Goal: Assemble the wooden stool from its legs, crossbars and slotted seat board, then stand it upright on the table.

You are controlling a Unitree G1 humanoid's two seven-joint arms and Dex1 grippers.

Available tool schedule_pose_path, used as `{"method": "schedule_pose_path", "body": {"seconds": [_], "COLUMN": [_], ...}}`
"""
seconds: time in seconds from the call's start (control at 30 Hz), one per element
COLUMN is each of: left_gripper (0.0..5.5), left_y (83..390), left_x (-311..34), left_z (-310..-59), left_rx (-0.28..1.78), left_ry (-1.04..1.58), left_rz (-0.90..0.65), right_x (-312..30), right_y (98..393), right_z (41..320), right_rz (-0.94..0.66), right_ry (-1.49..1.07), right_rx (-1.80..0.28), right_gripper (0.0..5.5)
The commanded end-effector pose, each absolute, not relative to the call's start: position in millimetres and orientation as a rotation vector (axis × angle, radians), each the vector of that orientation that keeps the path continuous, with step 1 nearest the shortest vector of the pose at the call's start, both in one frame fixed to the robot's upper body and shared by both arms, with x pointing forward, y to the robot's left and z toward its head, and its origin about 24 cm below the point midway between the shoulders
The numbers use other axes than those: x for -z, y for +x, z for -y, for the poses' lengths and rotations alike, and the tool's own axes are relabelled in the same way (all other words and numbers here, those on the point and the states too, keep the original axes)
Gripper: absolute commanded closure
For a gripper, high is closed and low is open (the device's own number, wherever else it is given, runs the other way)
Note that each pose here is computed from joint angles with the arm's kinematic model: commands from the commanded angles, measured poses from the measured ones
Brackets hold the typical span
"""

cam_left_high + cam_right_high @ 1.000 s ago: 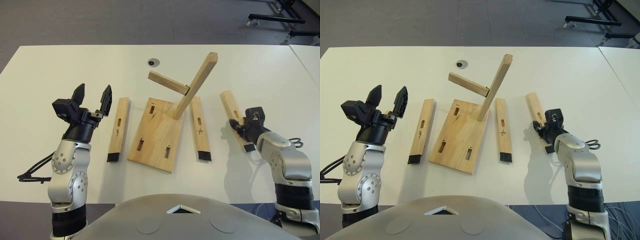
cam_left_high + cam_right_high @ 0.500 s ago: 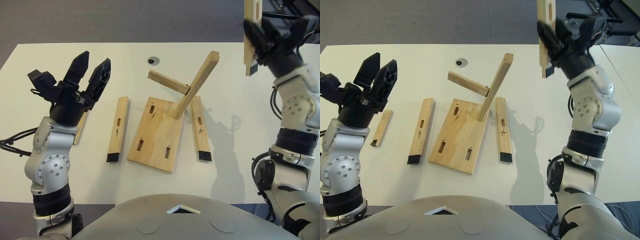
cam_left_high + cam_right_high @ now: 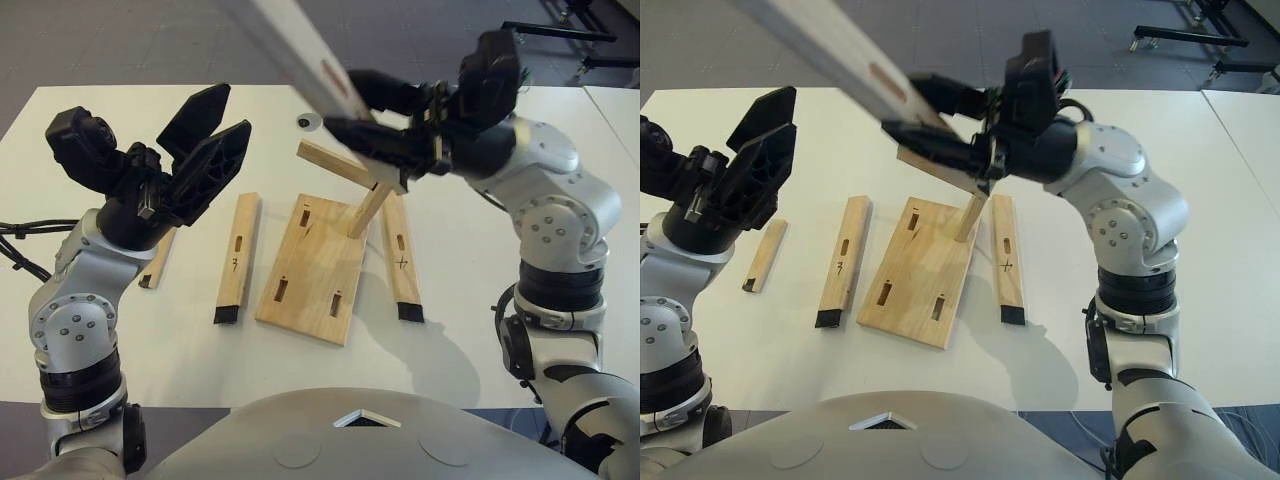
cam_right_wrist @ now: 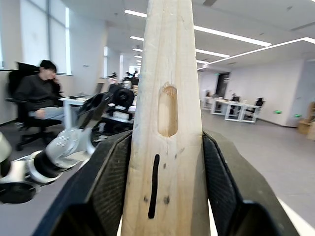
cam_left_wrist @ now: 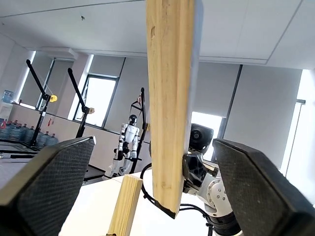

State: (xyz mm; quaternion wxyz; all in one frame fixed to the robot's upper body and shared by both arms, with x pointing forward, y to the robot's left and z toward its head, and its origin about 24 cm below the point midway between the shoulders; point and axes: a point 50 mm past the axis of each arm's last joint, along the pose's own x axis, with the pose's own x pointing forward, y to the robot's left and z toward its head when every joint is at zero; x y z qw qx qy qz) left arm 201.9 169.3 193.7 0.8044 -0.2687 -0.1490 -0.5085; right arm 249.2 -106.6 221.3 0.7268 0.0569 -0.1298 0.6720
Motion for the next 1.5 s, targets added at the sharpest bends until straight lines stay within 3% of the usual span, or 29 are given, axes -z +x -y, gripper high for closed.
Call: {"method": "schedule_pose_path", "body": {"seconds": [0.03, 0.3, 0.47, 0.77, 1.1, 1.5], "left_gripper": [1.13, 1.13, 1.13, 1.13, 1.13, 2.98], "left_y": [206, 196, 194, 197, 188, 196], "left_x": [-192, -187, -185, -186, -166, -160], "left_z": [-161, -143, -147, -146, -144, -148], "left_rx": [1.176, 1.313, 1.284, 1.272, 1.283, 1.195], "left_ry": [-0.590, -0.635, -0.616, -0.565, -0.508, -0.522], "left_rz": [0.276, 0.222, 0.212, 0.200, 0.081, 0.118], "right_x": [-212, -192, -193, -178, -183, -180], "right_y": [240, 241, 247, 237, 242, 242], "right_z": [95, 81, 86, 80, 82, 86], "right_rz": [0.229, 0.135, 0.133, 0.033, -0.003, -0.038], "right_ry": [0.194, 0.332, 0.371, 0.078, 0.025, 0.002], "right_rx": [-1.609, -1.669, -1.637, -1.736, -1.808, -1.815], "right_gripper": [3.45, 3.46, 3.46, 3.46, 3.46, 3.46]}}
